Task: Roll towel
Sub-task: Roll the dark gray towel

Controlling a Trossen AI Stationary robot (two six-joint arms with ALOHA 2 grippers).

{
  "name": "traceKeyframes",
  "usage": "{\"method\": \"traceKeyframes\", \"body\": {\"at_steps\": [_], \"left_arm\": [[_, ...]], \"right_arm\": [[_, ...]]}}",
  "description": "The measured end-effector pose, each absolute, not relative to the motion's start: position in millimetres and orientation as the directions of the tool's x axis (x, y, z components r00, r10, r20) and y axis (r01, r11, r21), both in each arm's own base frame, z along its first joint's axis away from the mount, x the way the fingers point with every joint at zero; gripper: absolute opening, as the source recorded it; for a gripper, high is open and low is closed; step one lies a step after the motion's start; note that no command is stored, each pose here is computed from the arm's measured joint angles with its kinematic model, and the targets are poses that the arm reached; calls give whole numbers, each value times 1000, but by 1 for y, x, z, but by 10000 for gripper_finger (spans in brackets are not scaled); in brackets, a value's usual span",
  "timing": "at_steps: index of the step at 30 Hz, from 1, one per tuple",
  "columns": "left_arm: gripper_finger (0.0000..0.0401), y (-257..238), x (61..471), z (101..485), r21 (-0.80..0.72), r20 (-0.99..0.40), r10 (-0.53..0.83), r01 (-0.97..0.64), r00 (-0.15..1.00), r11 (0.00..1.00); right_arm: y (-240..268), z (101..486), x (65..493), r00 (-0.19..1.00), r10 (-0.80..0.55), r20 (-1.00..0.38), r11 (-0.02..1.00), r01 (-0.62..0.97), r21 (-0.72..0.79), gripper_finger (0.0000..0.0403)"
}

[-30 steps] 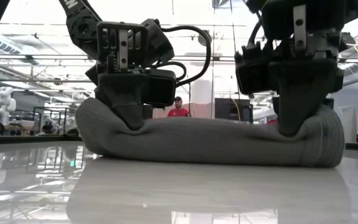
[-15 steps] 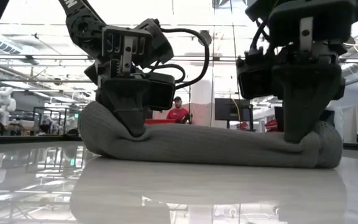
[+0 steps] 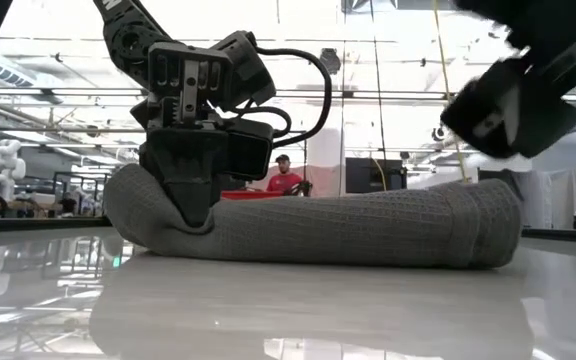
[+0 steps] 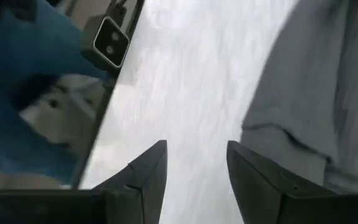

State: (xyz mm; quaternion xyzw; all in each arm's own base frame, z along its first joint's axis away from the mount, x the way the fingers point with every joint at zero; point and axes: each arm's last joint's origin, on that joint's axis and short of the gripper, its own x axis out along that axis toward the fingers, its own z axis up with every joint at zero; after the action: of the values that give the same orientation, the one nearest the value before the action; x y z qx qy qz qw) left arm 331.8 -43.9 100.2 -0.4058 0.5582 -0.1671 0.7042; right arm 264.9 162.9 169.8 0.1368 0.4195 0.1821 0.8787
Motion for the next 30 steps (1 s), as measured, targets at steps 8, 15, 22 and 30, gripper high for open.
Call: {"method": "traceKeyframes", "body": {"at_steps": [8, 15, 22, 30], "left_arm": [[20, -44, 332, 100, -752, -656, -680, -219, 327, 621], [20, -44, 332, 100, -752, -657, -679, -219, 328, 622], [20, -43, 333, 100, -753, -655, -679, -219, 332, 620], [20, -42, 333, 101, -761, -646, -687, -214, 333, 612]], "right_arm": [[186, 162, 261, 708, 186, -682, 980, -179, 81, 166], [184, 151, 269, 722, 147, -676, 988, -142, 64, 243], [186, 133, 274, 707, 130, -695, 990, -134, 49, 270], [184, 114, 277, 693, 49, -719, 998, -14, 55, 194]]}}
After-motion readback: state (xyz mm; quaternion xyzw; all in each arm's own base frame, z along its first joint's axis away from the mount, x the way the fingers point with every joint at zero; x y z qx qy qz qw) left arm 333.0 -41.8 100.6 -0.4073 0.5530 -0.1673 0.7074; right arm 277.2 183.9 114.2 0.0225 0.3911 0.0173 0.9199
